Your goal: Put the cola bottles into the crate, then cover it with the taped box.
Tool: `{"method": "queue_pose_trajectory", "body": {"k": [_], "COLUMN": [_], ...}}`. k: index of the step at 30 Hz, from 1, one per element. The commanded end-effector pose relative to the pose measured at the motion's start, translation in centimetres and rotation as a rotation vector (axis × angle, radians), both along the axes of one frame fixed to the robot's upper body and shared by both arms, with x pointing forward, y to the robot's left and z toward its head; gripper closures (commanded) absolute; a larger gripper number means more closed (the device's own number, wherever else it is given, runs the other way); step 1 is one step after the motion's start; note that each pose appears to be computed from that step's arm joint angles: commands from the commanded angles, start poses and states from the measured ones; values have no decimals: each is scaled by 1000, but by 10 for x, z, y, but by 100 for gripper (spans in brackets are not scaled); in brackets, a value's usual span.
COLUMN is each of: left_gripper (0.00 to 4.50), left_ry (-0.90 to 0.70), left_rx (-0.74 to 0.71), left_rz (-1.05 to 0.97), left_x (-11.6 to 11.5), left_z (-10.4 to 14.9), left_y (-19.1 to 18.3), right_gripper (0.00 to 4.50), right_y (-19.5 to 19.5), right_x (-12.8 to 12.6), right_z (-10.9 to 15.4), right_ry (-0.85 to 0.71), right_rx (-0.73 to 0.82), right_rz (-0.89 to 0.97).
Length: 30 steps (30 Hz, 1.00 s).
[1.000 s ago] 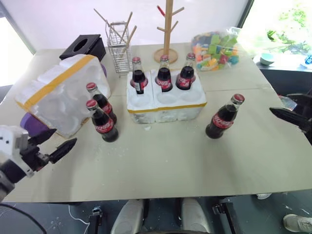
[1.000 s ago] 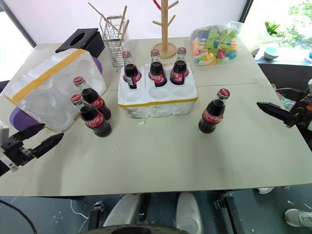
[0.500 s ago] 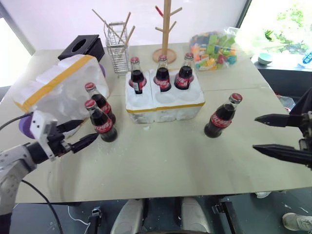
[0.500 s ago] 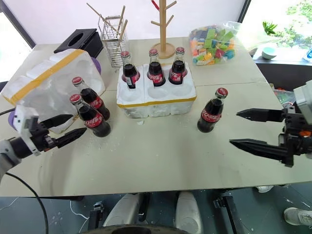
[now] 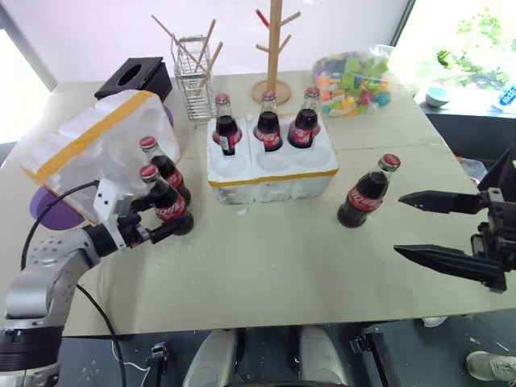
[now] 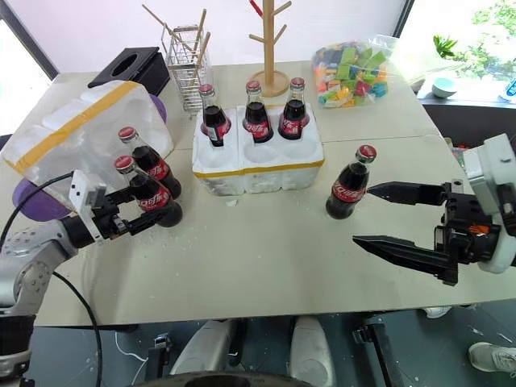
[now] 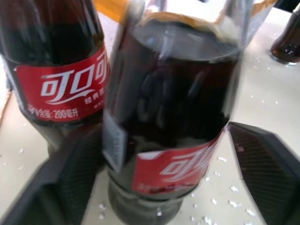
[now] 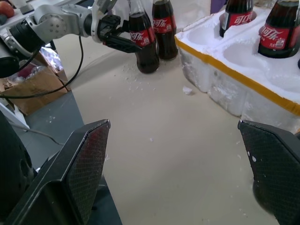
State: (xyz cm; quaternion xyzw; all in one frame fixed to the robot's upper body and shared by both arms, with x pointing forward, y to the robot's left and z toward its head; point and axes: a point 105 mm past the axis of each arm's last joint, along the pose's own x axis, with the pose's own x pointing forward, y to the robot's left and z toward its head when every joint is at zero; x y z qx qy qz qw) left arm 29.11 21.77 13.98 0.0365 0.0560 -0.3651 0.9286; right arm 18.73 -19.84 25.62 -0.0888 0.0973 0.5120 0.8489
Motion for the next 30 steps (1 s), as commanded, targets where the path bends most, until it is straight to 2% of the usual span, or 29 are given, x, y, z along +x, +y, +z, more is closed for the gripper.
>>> {"method": "queue_pose_trajectory", "body": {"k": [1,7,10,13,17,19,24,28,30], "left_gripper": [176,176,176,176,176,176,176,176,176], "left_ry": [-58,-35,-108,-140,-151,-150,-169,-226,-248], "left_rx": [10,-5,34,108,76,77,13,7,10], "left_rz": [-17,-147,-268,-368,-486,-555,-741,-746,-648], "left_x": [-4,-17,-14,-9,0,0,3,11,24], "left_z": [17,32,54,74,104,110,123,126,126], "left_y": [-2,-18,-44,-51,-60,-69,-119,-157,-174], "right_gripper": [0,0,0,0,0,0,0,0,0], "right_y": [5,8,10,12,13,12,13,11,11], "right_x": [0,4,9,10,10,11,12,13,12], "right_z": [4,2,0,0,0,-1,-2,-3,-4], "right_ry": [-34,-38,-40,-45,-47,-45,-47,-49,-52], "right_rx": [13,16,20,27,42,47,67,72,78], "right_rz": [19,19,15,10,-8,-22,-53,-84,-98]}}
